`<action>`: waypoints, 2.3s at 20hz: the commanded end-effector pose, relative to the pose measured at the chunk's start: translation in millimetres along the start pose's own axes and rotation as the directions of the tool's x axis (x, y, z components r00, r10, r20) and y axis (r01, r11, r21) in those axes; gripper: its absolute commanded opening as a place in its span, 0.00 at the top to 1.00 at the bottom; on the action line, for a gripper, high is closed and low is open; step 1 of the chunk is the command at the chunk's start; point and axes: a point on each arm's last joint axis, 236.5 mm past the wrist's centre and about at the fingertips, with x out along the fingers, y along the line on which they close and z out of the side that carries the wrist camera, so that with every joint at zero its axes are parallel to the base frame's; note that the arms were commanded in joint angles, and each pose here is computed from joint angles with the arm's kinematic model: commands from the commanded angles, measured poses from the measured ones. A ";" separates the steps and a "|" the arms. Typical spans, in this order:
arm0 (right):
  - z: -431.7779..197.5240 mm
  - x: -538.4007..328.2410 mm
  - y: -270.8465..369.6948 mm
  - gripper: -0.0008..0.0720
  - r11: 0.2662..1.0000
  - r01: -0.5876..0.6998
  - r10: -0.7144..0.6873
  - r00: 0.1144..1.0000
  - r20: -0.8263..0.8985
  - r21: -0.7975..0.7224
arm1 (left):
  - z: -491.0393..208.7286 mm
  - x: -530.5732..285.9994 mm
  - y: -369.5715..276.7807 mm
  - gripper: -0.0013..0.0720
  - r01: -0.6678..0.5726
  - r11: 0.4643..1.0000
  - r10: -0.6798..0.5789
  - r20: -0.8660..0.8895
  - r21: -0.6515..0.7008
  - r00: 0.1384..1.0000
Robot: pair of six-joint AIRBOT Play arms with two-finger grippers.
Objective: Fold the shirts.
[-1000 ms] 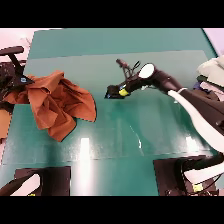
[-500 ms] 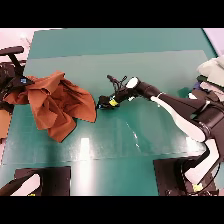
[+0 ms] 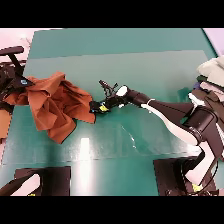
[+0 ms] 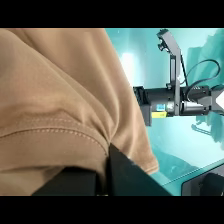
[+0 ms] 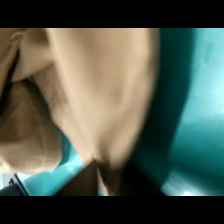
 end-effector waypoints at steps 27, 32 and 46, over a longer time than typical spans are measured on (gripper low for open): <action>8.1 -465.5 117.4 0.96 0.888 0.334 -0.015 0.708 0.706 -0.317 | -33.9 -45.5 -87.4 0.87 0.172 0.977 -0.156 -0.124 0.125 0.980; 39.3 -394.3 48.1 0.96 0.933 0.274 -0.122 0.850 0.513 -0.232 | -125.9 87.6 -16.1 0.36 0.041 0.999 -0.043 -0.382 -0.013 0.923; 46.2 -336.0 -26.3 0.96 0.958 0.256 -0.190 0.908 0.374 -0.132 | -139.5 173.8 87.4 0.04 -0.167 0.986 0.154 -0.372 -0.002 0.915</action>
